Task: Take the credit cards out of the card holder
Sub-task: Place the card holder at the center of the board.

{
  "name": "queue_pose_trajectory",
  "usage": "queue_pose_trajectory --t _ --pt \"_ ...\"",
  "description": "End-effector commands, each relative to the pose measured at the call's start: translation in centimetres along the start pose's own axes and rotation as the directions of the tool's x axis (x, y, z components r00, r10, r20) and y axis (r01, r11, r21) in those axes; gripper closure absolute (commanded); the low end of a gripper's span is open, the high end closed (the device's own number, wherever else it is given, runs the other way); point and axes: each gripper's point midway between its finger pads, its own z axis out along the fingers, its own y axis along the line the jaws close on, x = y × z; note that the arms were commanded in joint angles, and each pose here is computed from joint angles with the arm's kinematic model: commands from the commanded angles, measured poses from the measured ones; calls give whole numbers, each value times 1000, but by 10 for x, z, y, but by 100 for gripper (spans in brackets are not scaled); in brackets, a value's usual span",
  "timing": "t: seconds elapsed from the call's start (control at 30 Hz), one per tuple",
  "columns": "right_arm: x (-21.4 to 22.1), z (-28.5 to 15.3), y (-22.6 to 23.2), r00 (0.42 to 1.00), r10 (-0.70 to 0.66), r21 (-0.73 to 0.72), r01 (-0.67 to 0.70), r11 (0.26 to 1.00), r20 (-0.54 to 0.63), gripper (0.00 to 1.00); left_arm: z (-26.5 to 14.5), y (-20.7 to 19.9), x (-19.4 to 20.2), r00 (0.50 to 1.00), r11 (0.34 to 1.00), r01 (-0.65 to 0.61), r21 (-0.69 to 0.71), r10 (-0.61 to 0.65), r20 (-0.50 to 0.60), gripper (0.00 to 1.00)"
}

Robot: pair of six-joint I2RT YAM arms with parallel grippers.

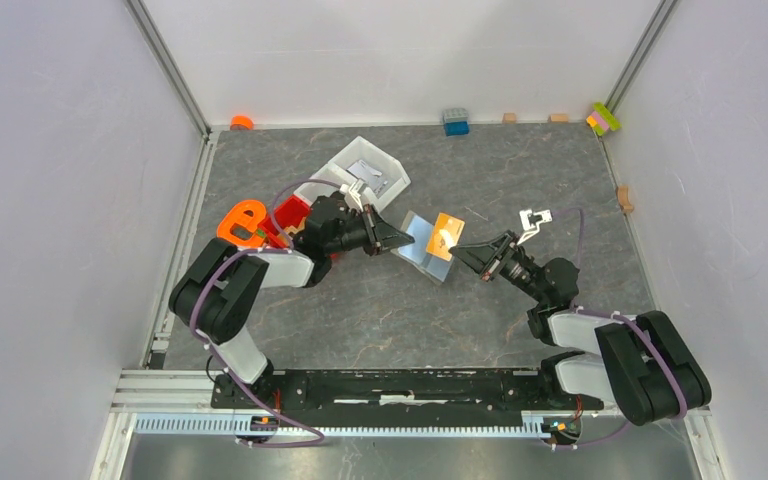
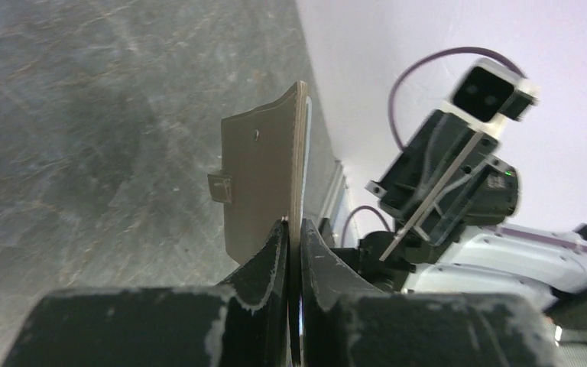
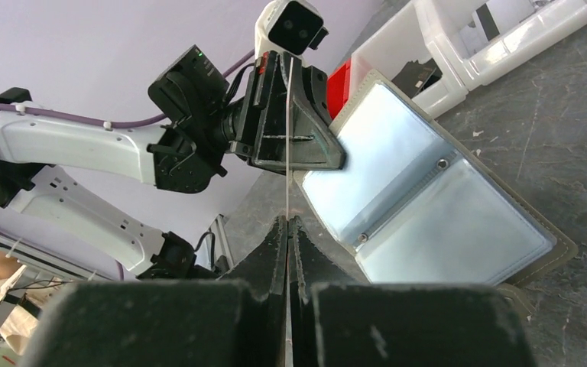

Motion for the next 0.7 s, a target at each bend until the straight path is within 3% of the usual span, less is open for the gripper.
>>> queue_pose_trajectory --t 0.0,0.23,0.3,0.37,0.53,0.67 --pt "-12 6 4 998 -58 -13 59 998 26 100 3 12 -11 998 992 -63 -111 65 11 93" --pt "-9 7 3 999 -52 -13 53 999 14 100 12 51 -3 997 961 -64 -270 53 -49 79" --pt "-8 9 3 999 -49 -17 49 999 7 100 11 59 -4 997 945 -58 -321 42 -59 60" --pt "-6 10 3 999 -46 -20 45 999 -4 100 6 61 -6 997 933 -77 -351 63 -51 47" --pt "-1 14 3 999 -36 -29 36 999 -30 100 -9 33 -19 987 929 -153 -336 164 4 36" --pt "2 18 6 998 -36 -46 34 998 -48 100 -18 -5 -24 965 943 -235 -236 255 55 30"
